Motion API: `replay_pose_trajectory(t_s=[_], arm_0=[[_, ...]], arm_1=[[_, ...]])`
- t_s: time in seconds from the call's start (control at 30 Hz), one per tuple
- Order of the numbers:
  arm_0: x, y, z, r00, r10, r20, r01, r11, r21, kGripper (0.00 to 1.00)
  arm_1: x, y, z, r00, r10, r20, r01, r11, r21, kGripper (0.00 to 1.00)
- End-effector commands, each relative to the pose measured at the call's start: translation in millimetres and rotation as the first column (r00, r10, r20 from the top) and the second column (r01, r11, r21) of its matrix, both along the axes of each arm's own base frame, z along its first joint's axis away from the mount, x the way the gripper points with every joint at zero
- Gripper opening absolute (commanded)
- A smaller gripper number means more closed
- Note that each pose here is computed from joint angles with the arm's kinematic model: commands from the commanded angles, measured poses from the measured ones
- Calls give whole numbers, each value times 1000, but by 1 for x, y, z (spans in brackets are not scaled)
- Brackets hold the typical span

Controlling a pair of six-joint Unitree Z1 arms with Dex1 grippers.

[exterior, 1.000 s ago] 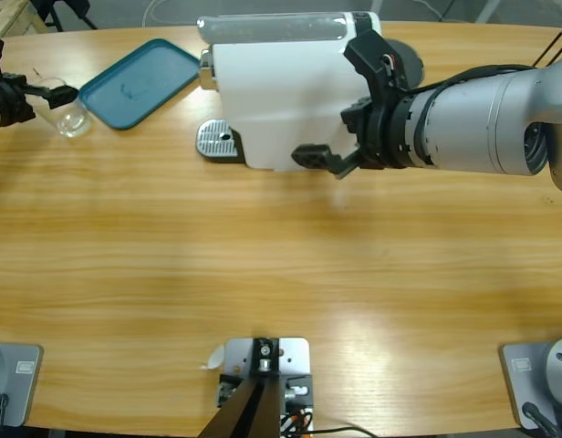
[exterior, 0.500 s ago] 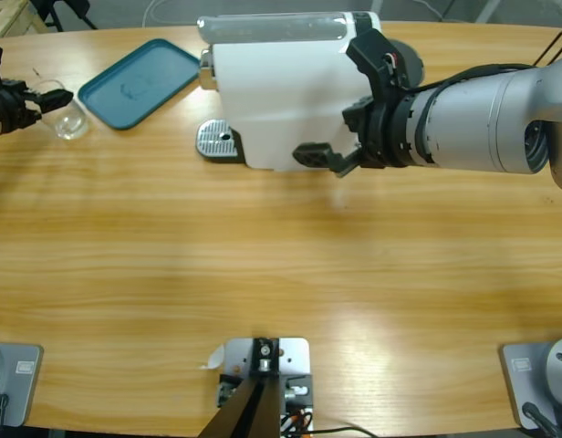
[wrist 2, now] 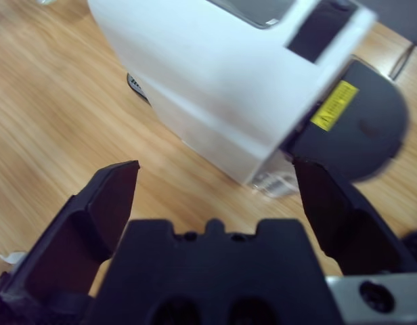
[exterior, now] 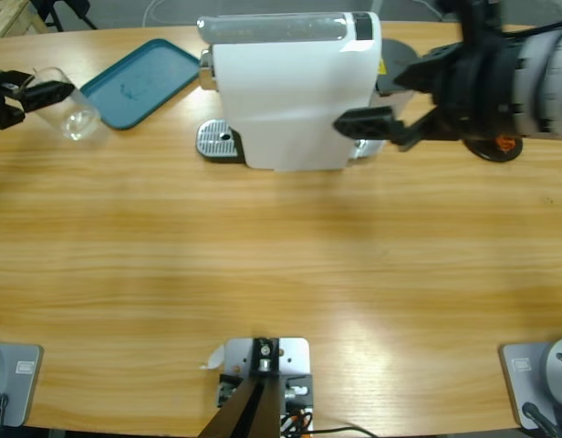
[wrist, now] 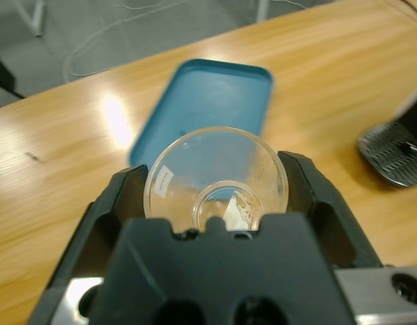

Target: Pour coffee

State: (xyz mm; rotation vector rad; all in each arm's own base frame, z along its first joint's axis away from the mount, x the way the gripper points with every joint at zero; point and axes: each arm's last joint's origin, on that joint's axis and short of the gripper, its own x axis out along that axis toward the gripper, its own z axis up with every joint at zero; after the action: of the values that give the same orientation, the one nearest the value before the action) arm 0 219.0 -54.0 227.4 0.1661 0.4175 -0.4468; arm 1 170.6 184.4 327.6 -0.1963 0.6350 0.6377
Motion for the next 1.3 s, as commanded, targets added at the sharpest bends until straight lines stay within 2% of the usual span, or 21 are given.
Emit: replay_pose_trajectory(t_s=[0.03,0.17,0.3,0.4,0.53,0.7,0.83,0.93,1.3], arm_0=[[-13,-26,10,970,-242,-37,239,969,-56,0],[-7,-41,14,931,-361,-42,359,932,-61,0],[10,-56,11,906,-418,-61,418,908,-28,0],[21,-69,2,877,-473,-87,478,877,49,0],[27,-79,-2,827,-552,-109,562,813,152,0],[36,-104,-5,764,-635,-120,644,736,208,0],[49,-113,-4,742,-664,-90,667,719,195,0],[55,-118,-18,714,-695,-82,698,698,157,0],[71,-131,-53,704,-710,-20,705,696,136,0]], arm_1=[[-39,-49,6,999,-19,31,20,1000,-2,1000],[-59,-71,-9,1000,-18,11,18,999,-27,1000],[-71,-85,-19,1000,-21,9,21,999,-33,1000],[-72,-88,-23,999,-35,2,35,998,-54,1000],[-74,-95,-17,999,-52,15,53,998,-30,1000],[-75,-101,-12,997,-79,-6,79,996,-49,1000],[-77,-103,-10,996,-81,-32,78,994,-81,1000],[-80,-106,-3,995,-84,-46,79,992,-100,1000],[-79,-110,4,992,-111,-61,103,987,-122,1000]])
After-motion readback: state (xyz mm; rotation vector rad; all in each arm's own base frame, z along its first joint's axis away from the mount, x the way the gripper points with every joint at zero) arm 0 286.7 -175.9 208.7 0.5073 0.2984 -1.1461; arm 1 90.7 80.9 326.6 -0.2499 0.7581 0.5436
